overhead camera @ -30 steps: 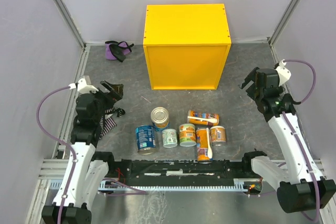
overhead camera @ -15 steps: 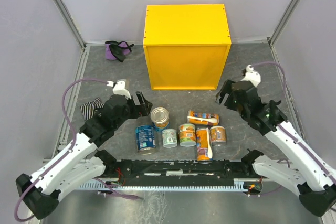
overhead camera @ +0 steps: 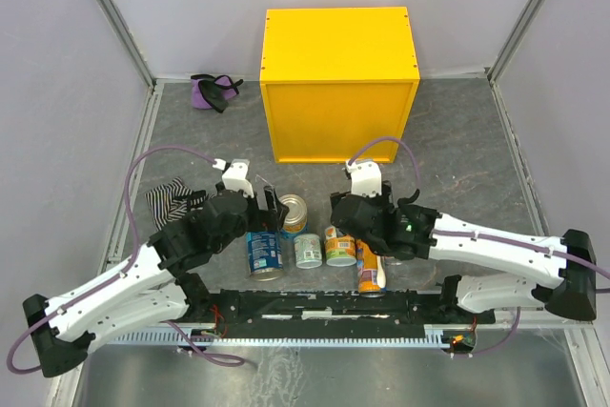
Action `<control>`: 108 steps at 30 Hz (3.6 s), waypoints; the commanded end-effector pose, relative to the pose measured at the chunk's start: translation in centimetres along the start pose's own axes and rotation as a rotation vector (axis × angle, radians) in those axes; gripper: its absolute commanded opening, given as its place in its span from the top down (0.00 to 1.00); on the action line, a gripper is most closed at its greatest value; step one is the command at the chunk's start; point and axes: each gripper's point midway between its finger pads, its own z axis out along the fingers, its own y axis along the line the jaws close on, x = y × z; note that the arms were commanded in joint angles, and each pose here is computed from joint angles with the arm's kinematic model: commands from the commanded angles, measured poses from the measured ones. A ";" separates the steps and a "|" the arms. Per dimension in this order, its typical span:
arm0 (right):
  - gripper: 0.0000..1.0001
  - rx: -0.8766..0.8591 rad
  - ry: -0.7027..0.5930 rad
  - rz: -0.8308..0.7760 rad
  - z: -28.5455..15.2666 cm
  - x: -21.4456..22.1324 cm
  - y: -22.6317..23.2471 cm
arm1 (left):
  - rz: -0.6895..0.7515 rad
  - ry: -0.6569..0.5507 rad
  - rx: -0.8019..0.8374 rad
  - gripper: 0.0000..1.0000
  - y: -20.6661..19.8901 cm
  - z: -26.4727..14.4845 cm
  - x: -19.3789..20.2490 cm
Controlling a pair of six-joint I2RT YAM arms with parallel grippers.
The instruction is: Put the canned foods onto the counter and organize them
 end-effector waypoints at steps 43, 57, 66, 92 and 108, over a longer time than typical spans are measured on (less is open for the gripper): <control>0.12 -0.138 -0.122 0.143 -3.0 -0.7 -0.4 | 0.208 -0.031 -0.134 0.01 -0.7 5.9 4.7; 0.12 -0.164 -0.115 0.117 -2.7 -0.4 0.5 | 0.241 -0.065 -0.165 0.01 -1.0 7.8 4.8; 0.12 -0.168 -0.118 0.087 -2.5 -0.6 0.9 | 0.263 -0.073 -0.220 0.01 -0.4 8.8 5.2; 0.13 -0.193 -0.152 0.166 -3.0 -1.4 0.8 | 0.216 -0.159 -0.181 0.97 -2.2 8.5 0.4; 0.13 -0.240 -0.170 0.257 -3.5 -2.1 1.5 | 0.034 -0.195 -0.131 0.97 -3.0 7.9 -3.6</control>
